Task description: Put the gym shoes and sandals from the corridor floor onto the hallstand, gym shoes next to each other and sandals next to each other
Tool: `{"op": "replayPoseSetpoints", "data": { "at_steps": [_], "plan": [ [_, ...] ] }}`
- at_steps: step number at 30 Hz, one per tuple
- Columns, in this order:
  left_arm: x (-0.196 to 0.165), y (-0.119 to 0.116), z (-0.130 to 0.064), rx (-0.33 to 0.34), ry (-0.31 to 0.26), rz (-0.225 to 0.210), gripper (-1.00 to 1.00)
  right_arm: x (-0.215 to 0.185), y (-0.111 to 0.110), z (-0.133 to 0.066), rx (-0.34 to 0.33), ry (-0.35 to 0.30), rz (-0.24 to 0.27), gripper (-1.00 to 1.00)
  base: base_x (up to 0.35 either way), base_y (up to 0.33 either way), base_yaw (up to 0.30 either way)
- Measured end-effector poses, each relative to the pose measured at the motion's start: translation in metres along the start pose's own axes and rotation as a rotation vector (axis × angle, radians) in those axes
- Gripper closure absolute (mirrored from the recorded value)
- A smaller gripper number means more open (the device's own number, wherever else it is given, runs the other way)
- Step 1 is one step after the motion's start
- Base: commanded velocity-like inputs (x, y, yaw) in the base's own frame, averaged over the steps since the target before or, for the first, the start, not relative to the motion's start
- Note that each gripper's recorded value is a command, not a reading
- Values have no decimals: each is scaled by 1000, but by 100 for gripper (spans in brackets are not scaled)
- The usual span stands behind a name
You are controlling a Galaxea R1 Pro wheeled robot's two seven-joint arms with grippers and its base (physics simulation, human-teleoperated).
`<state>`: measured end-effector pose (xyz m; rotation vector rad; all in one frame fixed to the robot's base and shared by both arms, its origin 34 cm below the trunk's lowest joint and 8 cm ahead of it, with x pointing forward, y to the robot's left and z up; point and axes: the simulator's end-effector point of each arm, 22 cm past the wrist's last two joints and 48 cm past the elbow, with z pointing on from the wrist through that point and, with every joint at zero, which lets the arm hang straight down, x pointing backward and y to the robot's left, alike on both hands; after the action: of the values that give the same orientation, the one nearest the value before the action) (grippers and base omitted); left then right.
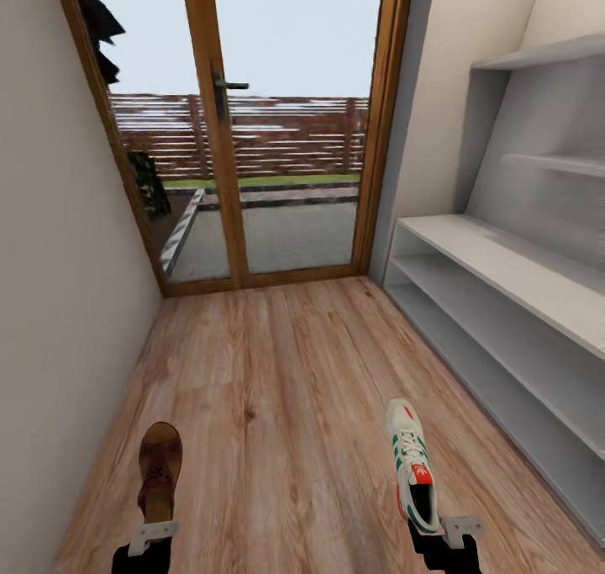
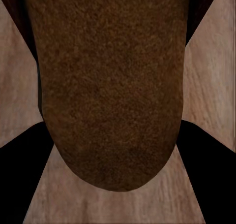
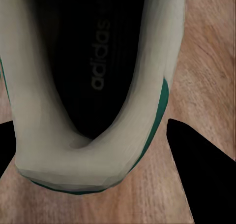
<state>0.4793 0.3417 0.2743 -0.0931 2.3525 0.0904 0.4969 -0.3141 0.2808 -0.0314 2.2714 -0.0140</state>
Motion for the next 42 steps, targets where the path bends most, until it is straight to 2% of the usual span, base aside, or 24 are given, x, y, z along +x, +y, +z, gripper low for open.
{"op": "replayPoseSetpoints", "data": {
  "at_steps": [24,33,42],
  "plan": [
    [0,0,0,0,0,0,100,0,0,0,0,0,0,100,334,13,-262],
    [0,1,0,0,1,0,100,0,0,0,0,0,1,100,249,228,-262],
    [-1,1,0,0,-3,0,100,0,0,0,0,0,1,100,101,321,-262]
  ]
}}
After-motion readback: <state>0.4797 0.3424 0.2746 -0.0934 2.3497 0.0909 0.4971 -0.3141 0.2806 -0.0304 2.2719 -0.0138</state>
